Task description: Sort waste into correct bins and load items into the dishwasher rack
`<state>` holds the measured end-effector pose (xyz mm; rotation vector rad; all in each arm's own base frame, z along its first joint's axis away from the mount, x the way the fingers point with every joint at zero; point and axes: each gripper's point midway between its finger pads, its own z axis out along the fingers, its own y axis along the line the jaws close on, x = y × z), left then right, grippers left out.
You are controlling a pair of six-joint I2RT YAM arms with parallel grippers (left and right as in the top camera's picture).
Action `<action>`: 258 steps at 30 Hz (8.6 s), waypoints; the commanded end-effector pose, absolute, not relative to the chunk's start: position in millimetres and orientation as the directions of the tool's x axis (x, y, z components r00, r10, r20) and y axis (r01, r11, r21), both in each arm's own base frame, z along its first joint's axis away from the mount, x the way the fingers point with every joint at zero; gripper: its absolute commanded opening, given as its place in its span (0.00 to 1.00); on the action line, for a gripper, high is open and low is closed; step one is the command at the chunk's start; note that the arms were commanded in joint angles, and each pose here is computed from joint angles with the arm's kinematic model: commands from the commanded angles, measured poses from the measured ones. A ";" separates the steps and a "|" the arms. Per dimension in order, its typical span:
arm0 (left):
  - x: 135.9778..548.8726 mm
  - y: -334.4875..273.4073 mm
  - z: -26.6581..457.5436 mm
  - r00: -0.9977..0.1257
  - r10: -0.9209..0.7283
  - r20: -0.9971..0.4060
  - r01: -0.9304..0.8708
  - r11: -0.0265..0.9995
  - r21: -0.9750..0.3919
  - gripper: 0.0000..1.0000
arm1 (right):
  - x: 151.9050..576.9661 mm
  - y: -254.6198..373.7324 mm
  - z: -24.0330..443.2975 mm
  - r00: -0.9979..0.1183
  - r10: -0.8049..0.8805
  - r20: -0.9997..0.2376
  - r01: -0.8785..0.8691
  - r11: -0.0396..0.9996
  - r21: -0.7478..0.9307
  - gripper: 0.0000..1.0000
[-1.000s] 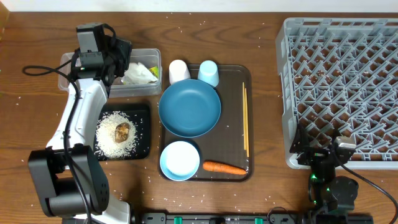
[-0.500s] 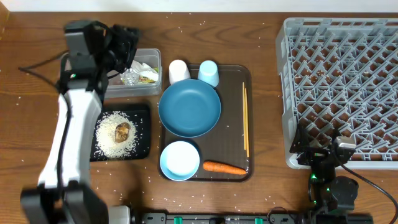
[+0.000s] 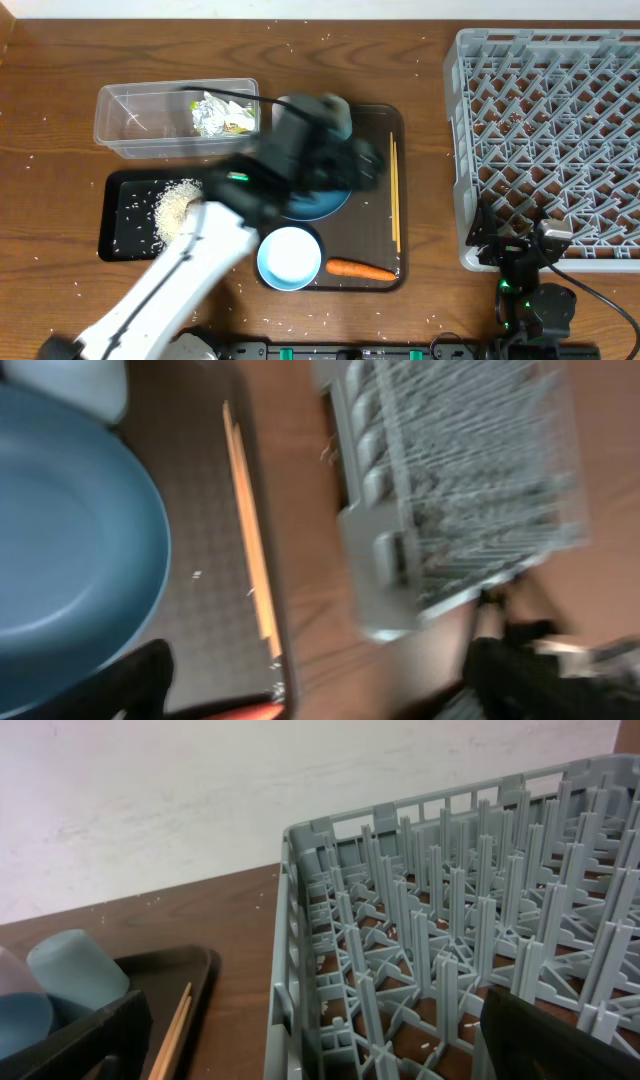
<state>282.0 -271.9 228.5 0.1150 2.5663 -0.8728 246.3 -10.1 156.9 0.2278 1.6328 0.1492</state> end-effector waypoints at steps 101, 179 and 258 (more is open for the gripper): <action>178.9 -216.3 121.9 -0.618 0.783 -0.067 0.770 0.620 0.151 0.98 | 246.0 -14.8 155.4 -0.064 0.233 -0.970 0.078 0.971 0.228 0.99; 151.2 -253.8 -13.0 -0.239 0.965 0.107 0.971 0.235 0.048 0.44 | 246.0 -14.8 155.4 -0.064 0.233 -0.970 0.078 0.971 0.228 0.99; 255.1 76.3 68.9 -0.164 -0.986 -0.010 -0.969 0.163 -0.188 0.08 | 246.0 -14.8 155.3 -0.064 0.233 -0.970 0.078 0.971 0.228 0.99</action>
